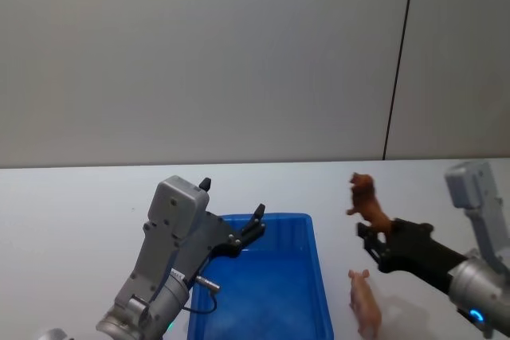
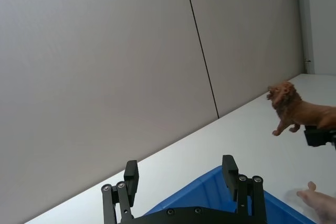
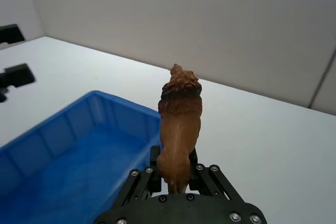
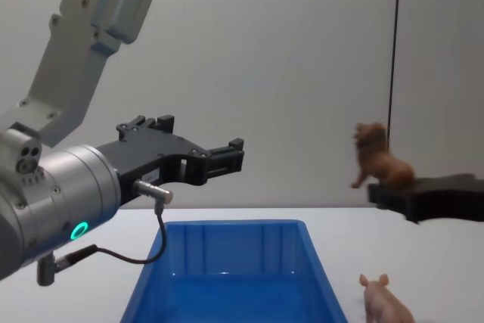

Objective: Pick up the two dolls from the table and place them into the box.

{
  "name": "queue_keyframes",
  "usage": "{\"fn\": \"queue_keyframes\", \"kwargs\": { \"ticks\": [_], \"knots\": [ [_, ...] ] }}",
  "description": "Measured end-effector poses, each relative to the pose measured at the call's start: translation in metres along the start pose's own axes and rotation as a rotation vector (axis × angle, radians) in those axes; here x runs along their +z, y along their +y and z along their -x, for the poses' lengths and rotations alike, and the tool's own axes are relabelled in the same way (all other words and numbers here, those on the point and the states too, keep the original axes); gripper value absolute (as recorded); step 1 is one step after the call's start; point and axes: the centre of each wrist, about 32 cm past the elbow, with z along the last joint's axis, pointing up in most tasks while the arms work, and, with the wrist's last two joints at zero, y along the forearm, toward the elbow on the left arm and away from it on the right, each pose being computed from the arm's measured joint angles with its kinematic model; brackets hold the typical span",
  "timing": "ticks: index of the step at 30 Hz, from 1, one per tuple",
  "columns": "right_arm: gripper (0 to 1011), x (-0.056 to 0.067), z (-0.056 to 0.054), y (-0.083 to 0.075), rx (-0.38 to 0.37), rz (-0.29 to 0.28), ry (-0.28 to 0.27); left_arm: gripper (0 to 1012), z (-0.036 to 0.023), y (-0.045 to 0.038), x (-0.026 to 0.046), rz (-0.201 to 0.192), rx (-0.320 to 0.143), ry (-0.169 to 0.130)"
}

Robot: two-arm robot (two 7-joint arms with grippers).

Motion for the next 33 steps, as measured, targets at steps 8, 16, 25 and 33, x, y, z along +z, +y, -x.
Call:
{"fn": "queue_keyframes", "kwargs": {
  "ticks": [8, 16, 25, 33],
  "knots": [
    [257, 0.011, 0.010, 0.022, 0.105, 0.028, 0.018, 1003, 0.0000, 0.0000, 0.0000, 0.000, 0.000, 0.000],
    [274, 0.010, 0.022, 0.039, 0.174, 0.068, 0.029, 1003, 0.0000, 0.0000, 0.0000, 0.000, 0.000, 0.000],
    [548, 0.008, 0.031, 0.049, 0.219, 0.087, 0.029, 1003, 0.0000, 0.0000, 0.0000, 0.000, 0.000, 0.000],
    [799, 0.007, 0.029, 0.046, 0.209, 0.078, 0.021, 1003, 0.0000, 0.0000, 0.0000, 0.000, 0.000, 0.000]
  ]
}}
